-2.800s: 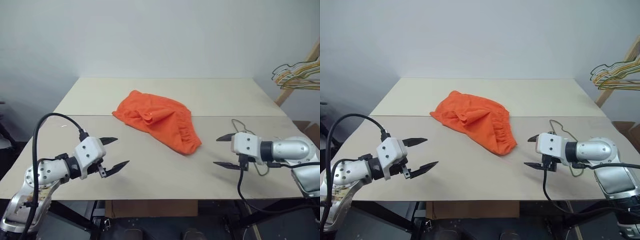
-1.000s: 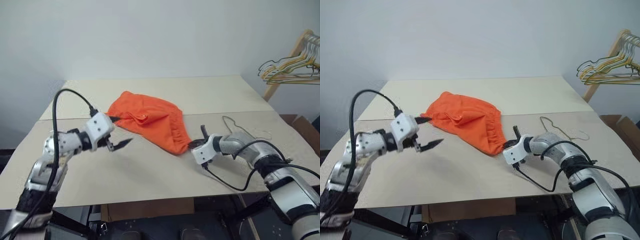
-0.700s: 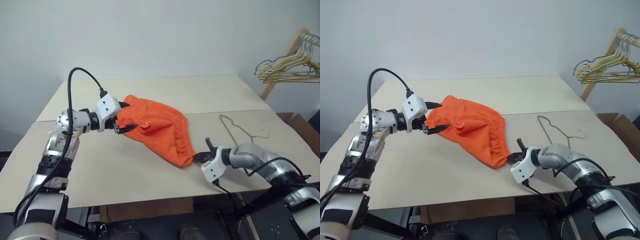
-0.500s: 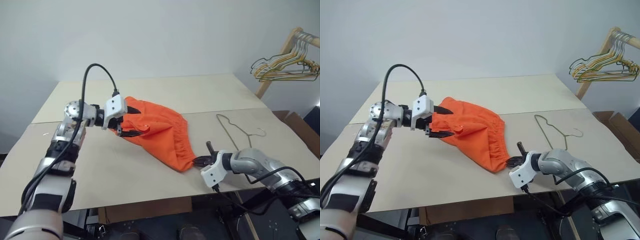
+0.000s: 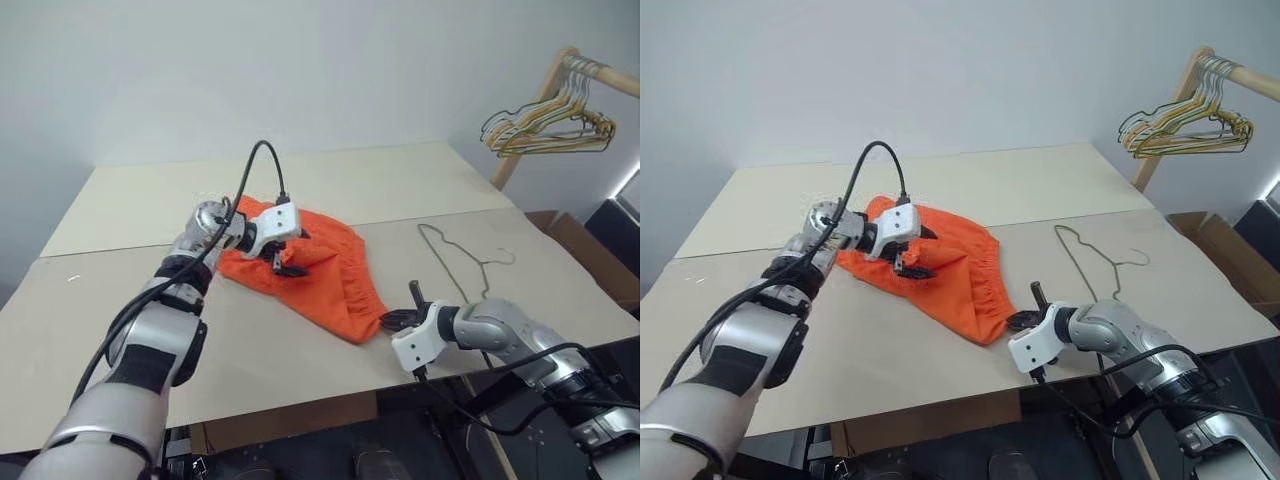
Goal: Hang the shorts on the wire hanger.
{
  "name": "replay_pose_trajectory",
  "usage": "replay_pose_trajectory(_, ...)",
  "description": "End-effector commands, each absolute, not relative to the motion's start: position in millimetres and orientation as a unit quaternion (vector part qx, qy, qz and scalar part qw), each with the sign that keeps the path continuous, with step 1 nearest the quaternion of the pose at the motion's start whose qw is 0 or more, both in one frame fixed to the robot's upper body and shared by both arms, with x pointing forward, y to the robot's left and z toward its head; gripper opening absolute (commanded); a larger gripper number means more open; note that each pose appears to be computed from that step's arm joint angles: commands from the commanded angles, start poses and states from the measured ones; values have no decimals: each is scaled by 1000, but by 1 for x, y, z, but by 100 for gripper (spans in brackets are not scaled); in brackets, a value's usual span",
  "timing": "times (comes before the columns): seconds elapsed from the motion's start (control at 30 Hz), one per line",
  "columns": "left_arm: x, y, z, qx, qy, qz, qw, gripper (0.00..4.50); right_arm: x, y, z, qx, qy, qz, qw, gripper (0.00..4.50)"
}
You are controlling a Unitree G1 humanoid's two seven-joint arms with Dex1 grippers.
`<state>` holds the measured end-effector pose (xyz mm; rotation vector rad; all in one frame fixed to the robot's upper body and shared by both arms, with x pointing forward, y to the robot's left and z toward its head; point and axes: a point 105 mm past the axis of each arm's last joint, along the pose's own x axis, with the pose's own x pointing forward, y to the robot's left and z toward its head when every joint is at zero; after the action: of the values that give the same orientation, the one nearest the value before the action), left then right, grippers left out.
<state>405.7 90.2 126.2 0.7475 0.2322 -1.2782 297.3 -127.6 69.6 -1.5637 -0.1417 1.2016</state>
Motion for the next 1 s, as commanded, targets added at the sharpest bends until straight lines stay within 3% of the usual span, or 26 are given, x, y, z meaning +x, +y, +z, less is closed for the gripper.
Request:
replay_pose_trajectory(0.03, 412, 88, 141, 363, 94, -570, 731, 385, 301, -127, 85, -664, -75, 490, 560, 0)
replay_pose_trajectory(0.4, 413, 93, 143, 359, 91, -565, 738, 12, 303, -129, 82, -665, -69, 491, 559, 0)
replay_pose_trajectory(0.7, 403, 126, 162, 382, 49, -566, 729, 4, 312, -129, 80, -658, -53, 479, 579, 0)
replay_pose_trajectory(0.87, 349, 173, 186, 387, 14, -610, 691, 4, 319, -132, 85, -641, -24, 458, 616, 0)
replay_pose_trajectory(1.0, 297, 201, 196, 359, 27, -625, 693, 4, 320, -133, 86, -628, -2, 449, 636, 0)
